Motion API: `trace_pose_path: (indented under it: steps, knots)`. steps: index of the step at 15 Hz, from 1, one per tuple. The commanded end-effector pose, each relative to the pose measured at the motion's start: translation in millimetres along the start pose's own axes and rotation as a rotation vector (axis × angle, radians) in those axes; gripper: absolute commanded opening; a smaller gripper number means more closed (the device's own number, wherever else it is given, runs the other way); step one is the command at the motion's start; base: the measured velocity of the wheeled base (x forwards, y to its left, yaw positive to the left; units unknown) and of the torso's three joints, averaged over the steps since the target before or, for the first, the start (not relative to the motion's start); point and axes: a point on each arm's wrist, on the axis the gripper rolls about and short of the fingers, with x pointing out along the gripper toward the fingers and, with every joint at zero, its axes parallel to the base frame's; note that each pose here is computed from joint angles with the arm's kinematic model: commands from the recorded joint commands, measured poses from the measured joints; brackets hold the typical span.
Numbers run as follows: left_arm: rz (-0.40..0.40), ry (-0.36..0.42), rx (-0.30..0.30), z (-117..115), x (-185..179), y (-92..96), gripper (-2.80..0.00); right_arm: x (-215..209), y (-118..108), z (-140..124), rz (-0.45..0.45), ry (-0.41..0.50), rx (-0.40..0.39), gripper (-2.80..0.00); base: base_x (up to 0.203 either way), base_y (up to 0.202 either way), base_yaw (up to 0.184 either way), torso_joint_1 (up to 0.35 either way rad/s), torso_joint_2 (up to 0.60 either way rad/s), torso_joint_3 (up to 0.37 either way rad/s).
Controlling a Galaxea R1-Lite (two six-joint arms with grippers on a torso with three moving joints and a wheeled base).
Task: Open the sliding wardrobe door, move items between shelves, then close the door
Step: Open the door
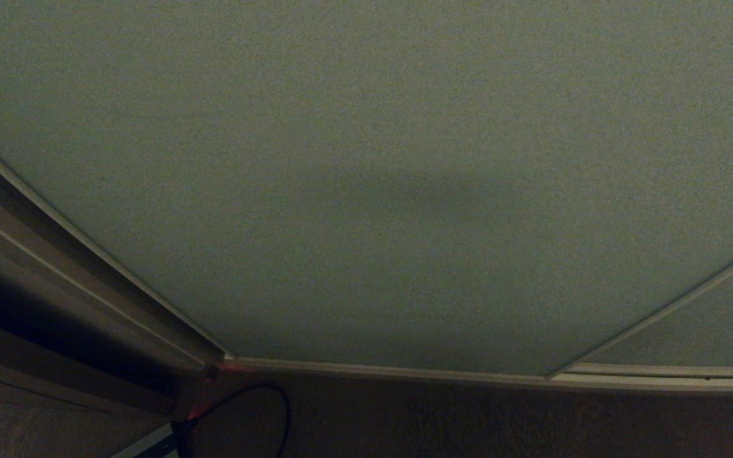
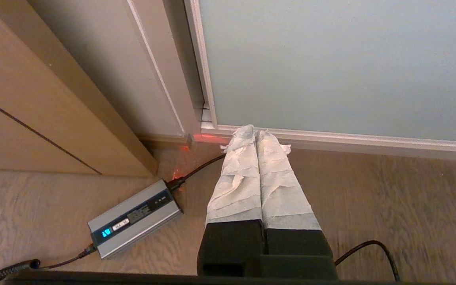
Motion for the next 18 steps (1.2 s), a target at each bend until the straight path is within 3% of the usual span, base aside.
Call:
trace_pose_path:
  steps: [1,18]
  knots:
    - [0.0,-0.002,0.0,-0.1,-0.1,0.0,-2.8,0.3,0.0,-0.8,0.001,0.004,-0.001,-2.8,0.0,0.0,0.0,0.0,0.0,0.0]
    - [0.0,-0.002,0.0,-0.1,-0.1,0.0,-2.8,0.3,0.0,-0.8,0.001,0.004,-0.001,-2.8,0.0,0.0,0.0,0.0,0.0,0.0]
